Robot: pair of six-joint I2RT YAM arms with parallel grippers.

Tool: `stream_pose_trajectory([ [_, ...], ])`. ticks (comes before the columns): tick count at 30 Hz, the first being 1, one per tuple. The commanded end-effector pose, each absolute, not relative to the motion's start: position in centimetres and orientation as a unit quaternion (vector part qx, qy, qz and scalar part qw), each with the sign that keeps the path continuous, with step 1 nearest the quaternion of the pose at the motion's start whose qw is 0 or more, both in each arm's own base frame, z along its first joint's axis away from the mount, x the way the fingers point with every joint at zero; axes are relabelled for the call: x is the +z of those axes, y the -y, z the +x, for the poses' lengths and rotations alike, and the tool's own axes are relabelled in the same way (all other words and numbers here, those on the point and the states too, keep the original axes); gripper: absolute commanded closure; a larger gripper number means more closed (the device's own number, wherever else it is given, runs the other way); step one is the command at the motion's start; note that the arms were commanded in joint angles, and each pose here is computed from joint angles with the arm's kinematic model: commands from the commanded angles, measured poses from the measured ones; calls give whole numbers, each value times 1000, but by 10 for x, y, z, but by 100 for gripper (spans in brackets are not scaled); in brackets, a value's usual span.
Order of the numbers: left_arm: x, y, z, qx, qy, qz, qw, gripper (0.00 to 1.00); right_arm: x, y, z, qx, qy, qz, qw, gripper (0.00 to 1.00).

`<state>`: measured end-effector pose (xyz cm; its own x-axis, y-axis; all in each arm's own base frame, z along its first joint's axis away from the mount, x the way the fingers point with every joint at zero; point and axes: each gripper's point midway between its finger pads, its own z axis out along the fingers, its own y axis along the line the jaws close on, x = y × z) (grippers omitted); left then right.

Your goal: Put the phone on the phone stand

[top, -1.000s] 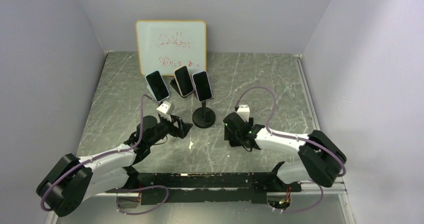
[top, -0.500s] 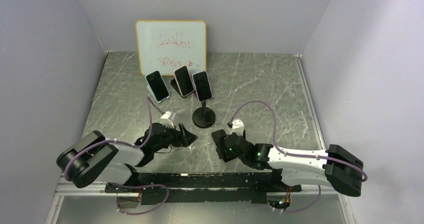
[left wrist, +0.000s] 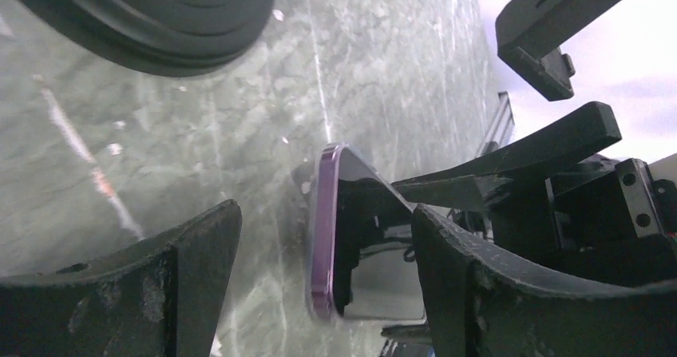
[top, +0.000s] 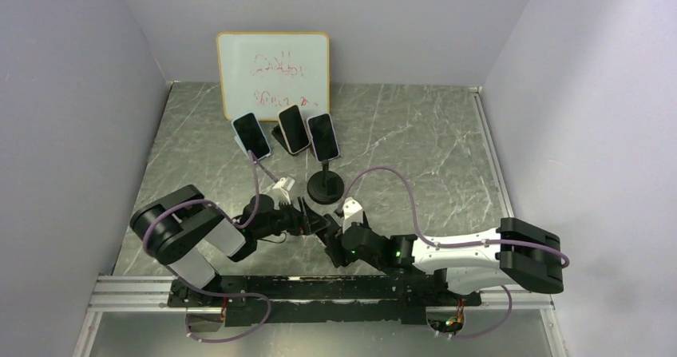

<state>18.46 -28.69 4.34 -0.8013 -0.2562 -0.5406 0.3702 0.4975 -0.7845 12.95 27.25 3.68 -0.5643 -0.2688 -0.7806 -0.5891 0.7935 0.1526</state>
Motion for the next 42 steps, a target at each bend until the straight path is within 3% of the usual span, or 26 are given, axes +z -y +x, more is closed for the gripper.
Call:
stream_pose_trajectory([
  [1, 55, 311, 167, -556, -783, 68, 269, 18, 69, -300, 138, 234, -828, -253, 442, 44],
  [4, 52, 318, 157, -574, -779, 75, 241, 24, 70, -302, 138, 230, -826, -260, 445, 44],
  [8, 48, 320, 144, -596, -771, 77, 210, 46, 68, -301, 139, 223, -825, -265, 446, 44],
  [9, 49, 319, 141, -601, -768, 78, 206, 54, 67, -300, 139, 222, -825, -265, 447, 44],
  [10, 51, 319, 138, -609, -763, 80, 203, 71, 67, -299, 140, 220, -825, -265, 448, 44],
  [12, 51, 319, 133, -618, -758, 83, 193, 93, 66, -295, 140, 215, -826, -264, 450, 44],
  [15, 60, 320, 126, -638, -740, 96, 189, 95, 71, -290, 143, 209, -822, -261, 460, 40],
  [20, 89, 328, 123, -684, -689, 129, 201, 95, 111, -273, 158, 208, -798, -229, 517, 8],
  [22, 102, 332, 124, -698, -669, 145, 208, 95, 140, -262, 163, 231, -780, -205, 544, 4],
  [26, 129, 340, 134, -704, -640, 181, 249, 95, 203, -236, 169, 301, -730, -151, 595, 1],
  [29, 146, 347, 153, -674, -636, 215, 307, 95, 219, -225, 178, 325, -725, -134, 593, 1],
  [36, 234, 341, 199, -532, -614, 314, 491, 95, 225, -263, 172, 457, -698, -175, 523, 4],
  [42, 290, 313, 217, -482, -585, 297, 581, 95, 270, -276, 168, 519, -610, -221, 556, 5],
])
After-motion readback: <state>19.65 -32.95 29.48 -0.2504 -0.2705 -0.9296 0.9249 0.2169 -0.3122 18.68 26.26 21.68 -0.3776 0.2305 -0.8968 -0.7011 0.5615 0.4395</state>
